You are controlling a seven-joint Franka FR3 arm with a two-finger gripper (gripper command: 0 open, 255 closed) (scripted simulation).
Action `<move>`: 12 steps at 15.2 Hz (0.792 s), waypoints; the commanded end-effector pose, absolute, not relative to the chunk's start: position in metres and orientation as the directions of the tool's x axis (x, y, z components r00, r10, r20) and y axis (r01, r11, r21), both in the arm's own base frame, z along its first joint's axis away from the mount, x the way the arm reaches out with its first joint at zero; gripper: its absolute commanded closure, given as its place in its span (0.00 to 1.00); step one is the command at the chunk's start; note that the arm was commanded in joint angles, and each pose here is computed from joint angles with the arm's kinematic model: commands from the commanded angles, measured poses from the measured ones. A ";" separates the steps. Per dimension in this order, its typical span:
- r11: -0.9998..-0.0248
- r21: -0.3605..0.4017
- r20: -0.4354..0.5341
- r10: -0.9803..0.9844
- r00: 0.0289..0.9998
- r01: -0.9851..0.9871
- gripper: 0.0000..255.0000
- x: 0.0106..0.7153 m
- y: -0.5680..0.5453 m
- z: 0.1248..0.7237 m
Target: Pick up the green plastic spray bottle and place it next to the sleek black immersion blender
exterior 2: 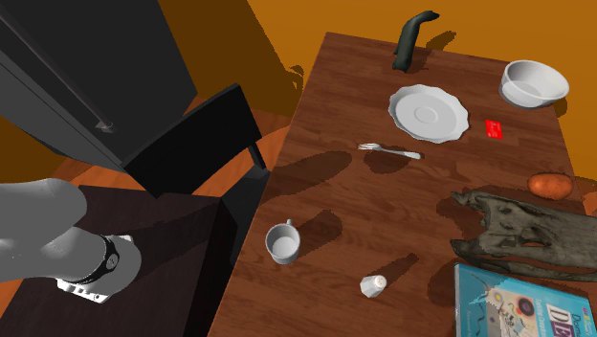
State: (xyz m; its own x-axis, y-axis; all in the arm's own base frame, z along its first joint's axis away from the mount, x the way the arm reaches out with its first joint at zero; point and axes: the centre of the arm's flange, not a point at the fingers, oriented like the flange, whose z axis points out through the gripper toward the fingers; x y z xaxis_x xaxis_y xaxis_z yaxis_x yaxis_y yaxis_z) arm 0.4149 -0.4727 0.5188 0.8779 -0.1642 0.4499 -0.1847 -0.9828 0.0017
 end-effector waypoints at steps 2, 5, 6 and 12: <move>-0.983 0.002 0.450 -0.164 0.878 -0.185 1.00 0.415 -0.474 0.503; -0.983 0.002 0.450 -0.164 0.878 -0.185 1.00 0.415 -0.474 0.487; -0.983 0.002 0.450 -0.164 0.878 -0.185 1.00 0.415 -0.474 0.481; -0.983 0.002 0.450 -0.164 0.878 -0.185 1.00 0.415 -0.474 0.450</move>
State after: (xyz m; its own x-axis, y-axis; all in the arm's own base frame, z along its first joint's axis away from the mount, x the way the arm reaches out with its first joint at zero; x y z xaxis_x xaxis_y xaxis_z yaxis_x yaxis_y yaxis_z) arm 0.4147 -0.4733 0.4545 0.8778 -0.1642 0.4500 -0.1846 -0.9828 0.0017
